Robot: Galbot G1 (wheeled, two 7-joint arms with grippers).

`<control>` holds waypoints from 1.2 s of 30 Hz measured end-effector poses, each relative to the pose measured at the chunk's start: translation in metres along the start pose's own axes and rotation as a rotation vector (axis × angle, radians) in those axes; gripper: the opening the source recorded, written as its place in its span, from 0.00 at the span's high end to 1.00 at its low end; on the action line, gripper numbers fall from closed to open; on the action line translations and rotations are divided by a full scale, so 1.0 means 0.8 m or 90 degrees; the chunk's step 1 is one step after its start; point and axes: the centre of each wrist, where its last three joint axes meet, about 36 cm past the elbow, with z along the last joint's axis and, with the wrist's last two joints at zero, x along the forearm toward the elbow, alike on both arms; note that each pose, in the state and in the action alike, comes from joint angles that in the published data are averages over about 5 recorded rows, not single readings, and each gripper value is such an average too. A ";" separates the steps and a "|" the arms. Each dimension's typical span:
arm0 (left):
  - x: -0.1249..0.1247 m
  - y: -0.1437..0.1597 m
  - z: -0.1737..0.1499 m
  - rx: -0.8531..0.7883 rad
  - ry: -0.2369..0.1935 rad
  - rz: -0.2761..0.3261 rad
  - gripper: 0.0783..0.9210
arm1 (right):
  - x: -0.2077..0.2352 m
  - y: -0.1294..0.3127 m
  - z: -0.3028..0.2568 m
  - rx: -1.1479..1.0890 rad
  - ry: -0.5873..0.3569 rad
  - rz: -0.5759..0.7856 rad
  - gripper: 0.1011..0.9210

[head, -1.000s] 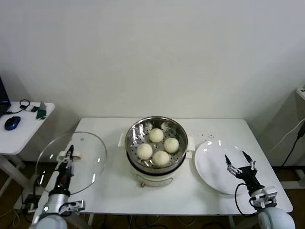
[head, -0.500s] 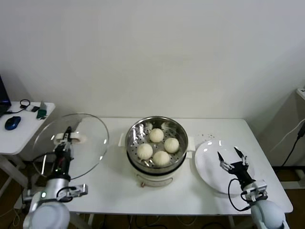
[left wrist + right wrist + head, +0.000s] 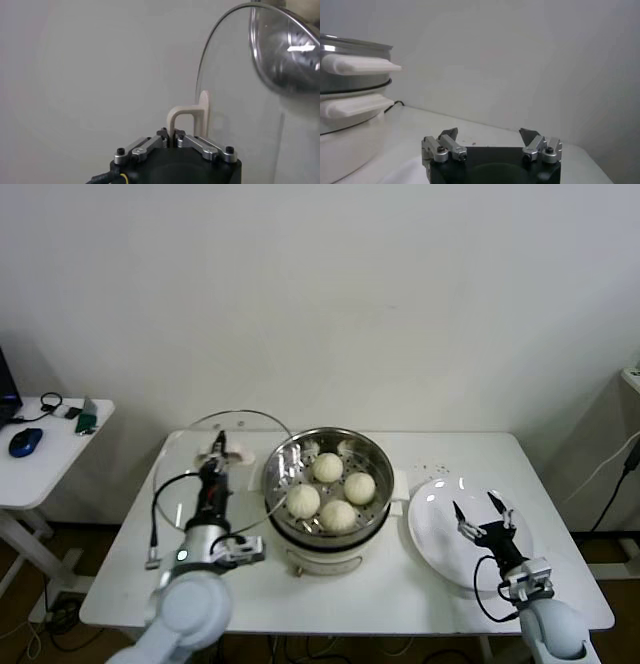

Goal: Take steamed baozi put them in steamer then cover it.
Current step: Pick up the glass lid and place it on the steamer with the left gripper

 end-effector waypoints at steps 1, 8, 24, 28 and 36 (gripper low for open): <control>-0.002 0.000 -0.010 0.003 -0.004 0.003 0.92 | 0.000 -0.001 0.000 0.001 0.000 0.001 0.12; -0.013 -0.006 -0.082 0.023 -0.040 0.023 0.92 | -0.001 -0.005 0.000 0.005 -0.005 0.005 0.12; -0.018 -0.027 -0.193 0.032 -0.100 0.065 0.92 | 0.004 -0.004 0.008 -0.001 -0.003 0.017 0.12; -0.020 -0.035 -0.203 0.022 -0.101 0.074 0.92 | 0.006 -0.004 0.010 -0.001 -0.004 0.019 0.12; -0.029 -0.046 -0.207 0.002 -0.093 0.082 0.92 | 0.005 -0.002 0.011 -0.001 -0.005 0.019 0.12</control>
